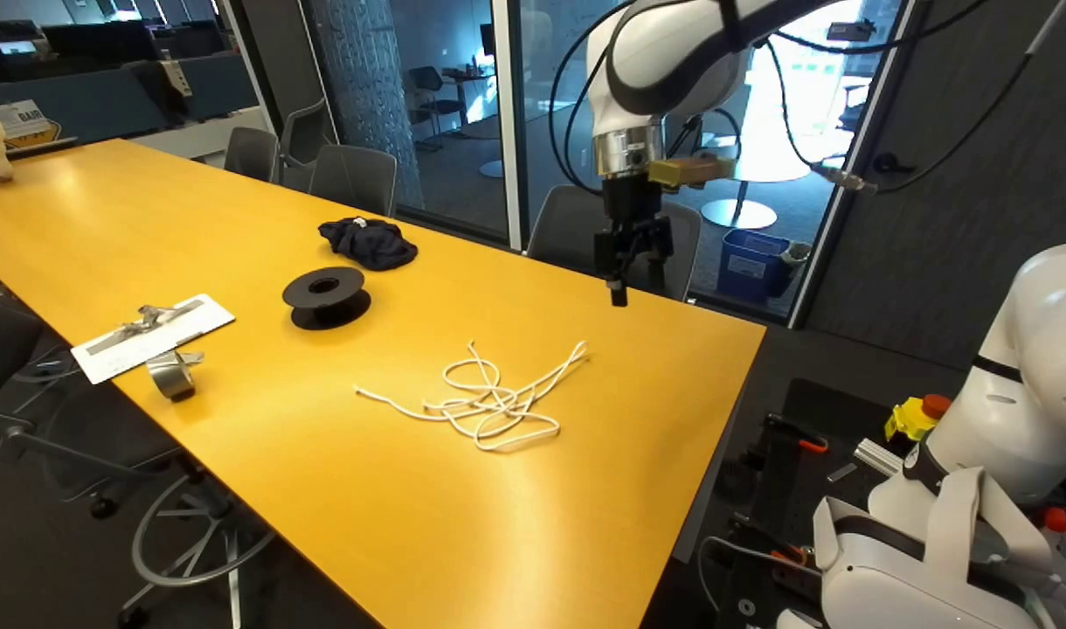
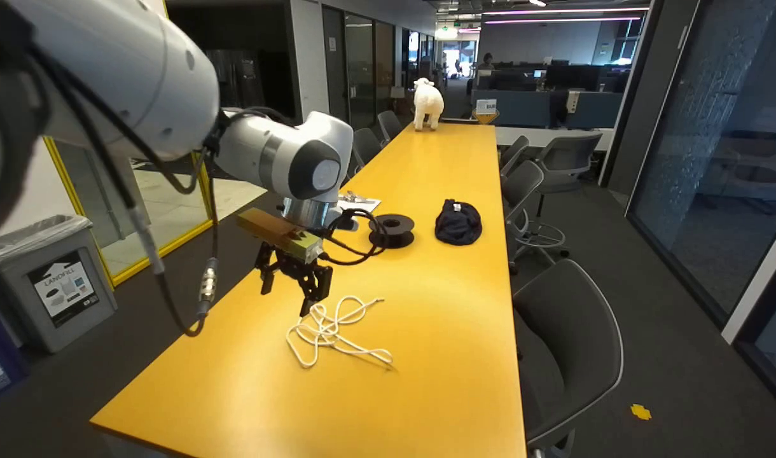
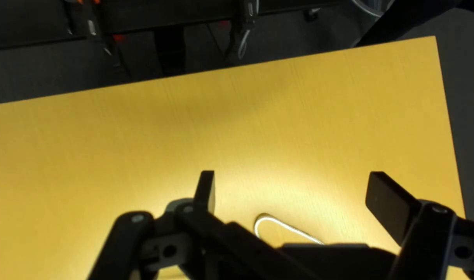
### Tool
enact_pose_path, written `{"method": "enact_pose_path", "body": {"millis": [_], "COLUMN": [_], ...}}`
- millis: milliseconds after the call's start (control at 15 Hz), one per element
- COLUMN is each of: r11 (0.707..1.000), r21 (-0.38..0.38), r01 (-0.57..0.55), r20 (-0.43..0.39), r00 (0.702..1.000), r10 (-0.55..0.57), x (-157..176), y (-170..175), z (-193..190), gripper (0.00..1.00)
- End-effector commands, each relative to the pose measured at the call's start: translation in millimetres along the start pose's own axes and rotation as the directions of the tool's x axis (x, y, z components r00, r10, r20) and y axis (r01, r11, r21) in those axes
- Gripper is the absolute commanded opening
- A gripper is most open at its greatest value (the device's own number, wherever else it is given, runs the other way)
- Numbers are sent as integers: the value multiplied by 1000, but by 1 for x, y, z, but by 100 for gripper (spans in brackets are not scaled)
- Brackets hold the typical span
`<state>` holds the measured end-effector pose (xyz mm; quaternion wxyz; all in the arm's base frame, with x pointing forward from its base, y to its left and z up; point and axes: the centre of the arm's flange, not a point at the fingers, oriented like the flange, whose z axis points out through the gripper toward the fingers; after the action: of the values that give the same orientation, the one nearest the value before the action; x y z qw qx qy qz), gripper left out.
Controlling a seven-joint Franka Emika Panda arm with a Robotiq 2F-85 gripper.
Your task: Separate the two white ropes
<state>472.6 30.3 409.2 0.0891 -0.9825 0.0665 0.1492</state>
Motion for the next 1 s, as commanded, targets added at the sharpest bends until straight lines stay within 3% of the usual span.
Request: {"method": "enact_pose_path", "body": {"millis": [0, 400, 600, 933], "r11": [996, 990, 994, 992], "r21": [70, 78, 50, -126], "r01": [-46, -120, -92, -2], "r20": [-24, -168, -249, -312], "r00": [999, 977, 963, 949], "r10": [47, 132, 102, -38], "x": [70, 131, 146, 165], "y": [-25, -53, -64, -69], "z": [23, 79, 106, 149], "gripper": [100, 100, 100, 100]}}
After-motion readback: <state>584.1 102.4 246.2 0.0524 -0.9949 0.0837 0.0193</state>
